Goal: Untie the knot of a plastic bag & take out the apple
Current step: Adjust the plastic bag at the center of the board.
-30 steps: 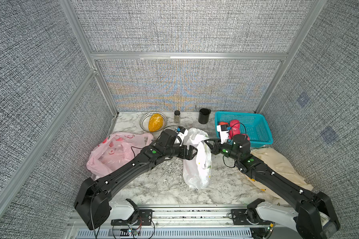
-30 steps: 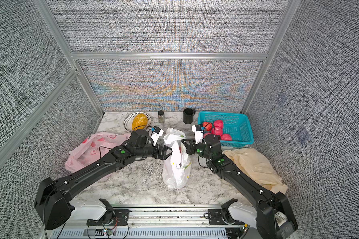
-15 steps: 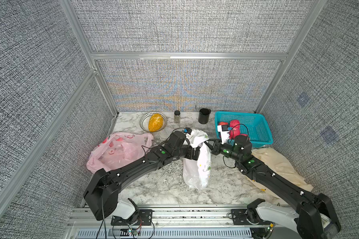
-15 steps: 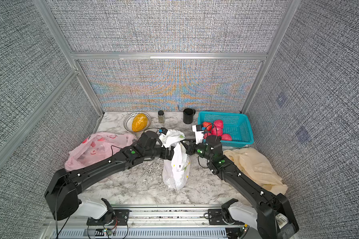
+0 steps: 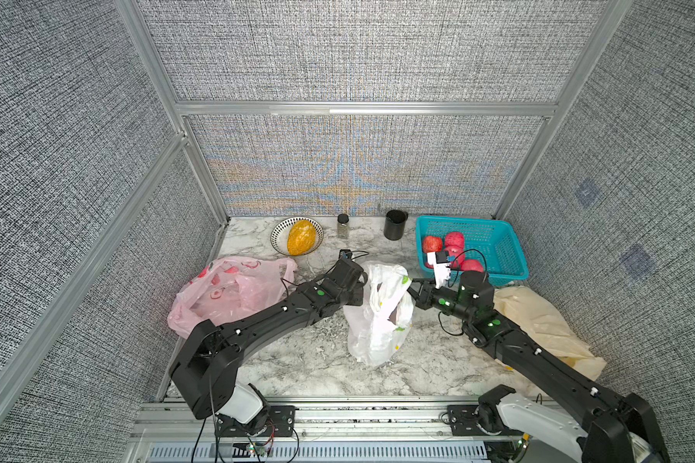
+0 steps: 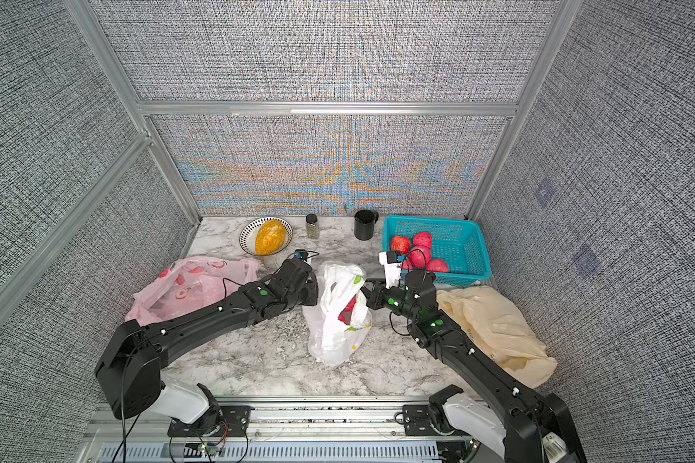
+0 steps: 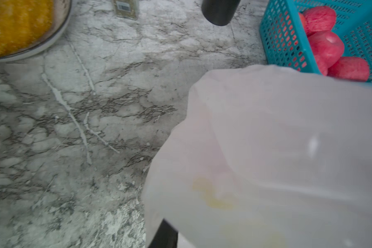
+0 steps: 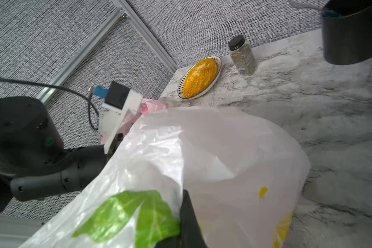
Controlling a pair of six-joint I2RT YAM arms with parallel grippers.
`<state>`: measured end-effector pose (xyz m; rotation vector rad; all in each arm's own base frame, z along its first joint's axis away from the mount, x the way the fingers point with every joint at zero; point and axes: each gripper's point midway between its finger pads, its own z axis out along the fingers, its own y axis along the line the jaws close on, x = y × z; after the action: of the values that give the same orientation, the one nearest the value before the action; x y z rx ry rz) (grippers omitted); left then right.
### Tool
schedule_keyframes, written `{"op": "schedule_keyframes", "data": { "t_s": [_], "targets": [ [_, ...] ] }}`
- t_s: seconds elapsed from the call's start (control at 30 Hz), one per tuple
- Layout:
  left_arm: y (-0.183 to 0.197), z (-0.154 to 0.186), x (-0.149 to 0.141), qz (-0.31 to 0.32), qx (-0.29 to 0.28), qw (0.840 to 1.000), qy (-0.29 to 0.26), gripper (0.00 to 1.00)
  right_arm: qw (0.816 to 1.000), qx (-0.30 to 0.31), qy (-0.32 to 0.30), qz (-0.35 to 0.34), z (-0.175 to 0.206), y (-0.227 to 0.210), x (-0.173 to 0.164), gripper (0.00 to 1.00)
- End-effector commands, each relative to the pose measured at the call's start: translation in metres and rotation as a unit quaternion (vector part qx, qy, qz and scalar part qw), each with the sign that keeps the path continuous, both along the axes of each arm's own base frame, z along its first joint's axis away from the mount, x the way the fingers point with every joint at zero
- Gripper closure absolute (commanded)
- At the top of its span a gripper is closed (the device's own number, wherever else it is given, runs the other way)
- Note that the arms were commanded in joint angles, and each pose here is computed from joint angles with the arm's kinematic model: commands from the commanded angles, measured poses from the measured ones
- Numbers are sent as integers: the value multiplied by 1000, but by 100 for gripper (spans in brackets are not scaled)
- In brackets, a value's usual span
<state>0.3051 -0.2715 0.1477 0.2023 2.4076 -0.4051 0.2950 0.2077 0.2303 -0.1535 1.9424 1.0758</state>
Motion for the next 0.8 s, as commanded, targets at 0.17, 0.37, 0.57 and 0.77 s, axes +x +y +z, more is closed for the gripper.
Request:
{"op": "schedule_keyframes", "data": {
  "t_s": [0.17, 0.37, 0.57, 0.77],
  "targets": [
    [67, -5, -12, 70, 29, 997, 2, 100, 997, -7, 64, -37, -31, -29, 23, 100],
    [105, -6, -26, 104, 20, 994, 21, 100, 994, -11, 99, -42, -54, -45, 42, 100],
    [135, -20, -38, 150, -19, 988, 43, 100, 991, -30, 127, -35, -80, -47, 57, 100],
    [144, -35, -44, 176, -57, 981, 61, 100, 988, -41, 145, -26, -104, -44, 68, 100]
  ]
}}
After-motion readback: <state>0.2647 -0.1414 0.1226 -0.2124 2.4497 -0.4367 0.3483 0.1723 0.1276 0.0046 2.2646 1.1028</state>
